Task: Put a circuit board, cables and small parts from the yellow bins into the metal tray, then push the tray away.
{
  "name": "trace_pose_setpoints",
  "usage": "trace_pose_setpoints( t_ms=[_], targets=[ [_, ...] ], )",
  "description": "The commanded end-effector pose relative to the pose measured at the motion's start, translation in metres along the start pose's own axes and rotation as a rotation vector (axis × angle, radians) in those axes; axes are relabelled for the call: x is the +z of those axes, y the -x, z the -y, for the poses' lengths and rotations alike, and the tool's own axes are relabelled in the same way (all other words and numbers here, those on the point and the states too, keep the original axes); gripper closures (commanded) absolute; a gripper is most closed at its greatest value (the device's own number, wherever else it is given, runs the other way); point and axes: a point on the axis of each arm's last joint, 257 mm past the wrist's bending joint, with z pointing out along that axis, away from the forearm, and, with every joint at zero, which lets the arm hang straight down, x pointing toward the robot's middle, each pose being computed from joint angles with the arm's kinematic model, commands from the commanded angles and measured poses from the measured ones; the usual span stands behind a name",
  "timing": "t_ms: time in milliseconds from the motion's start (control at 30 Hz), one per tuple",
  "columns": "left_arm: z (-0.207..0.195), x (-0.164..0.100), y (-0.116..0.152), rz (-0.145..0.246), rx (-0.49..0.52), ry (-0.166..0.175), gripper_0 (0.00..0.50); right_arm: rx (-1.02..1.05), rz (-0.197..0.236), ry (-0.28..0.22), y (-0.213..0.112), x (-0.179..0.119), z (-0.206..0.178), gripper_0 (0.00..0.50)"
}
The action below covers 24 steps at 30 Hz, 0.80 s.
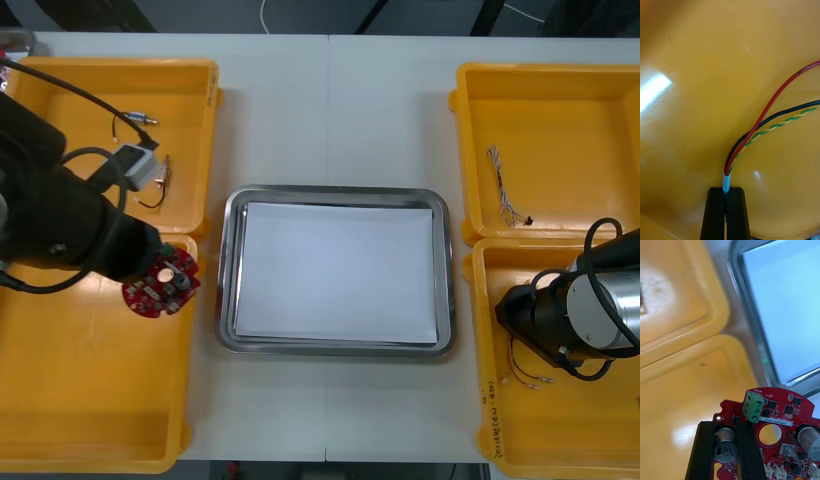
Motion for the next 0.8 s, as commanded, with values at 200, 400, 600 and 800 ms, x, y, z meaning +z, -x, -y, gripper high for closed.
trace_pose_setpoints(
  t_ms=[200,400,600,800],
  targets=[
    [0.075,0.018,0.041,0.079,-0.048,-0.059,0.5,0.038,0.012,0.014,0.008,-0.007,0.007,0.5],
    [0.098,0.041,0.052,0.086,-0.029,-0.084,0.5,0.011,0.059,-0.017,0.03,-0.034,0.023,0.5],
    [0.112,0.07,0.059,0.095,-0.026,-0.092,0.499,-0.031,0.078,-0.085,0.044,-0.074,0.049,0.5],
    [0.114,0.092,0.053,0.084,-0.011,-0.077,0.497,-0.063,0.104,-0.023,0.063,-0.118,0.049,0.5]
  ],
)
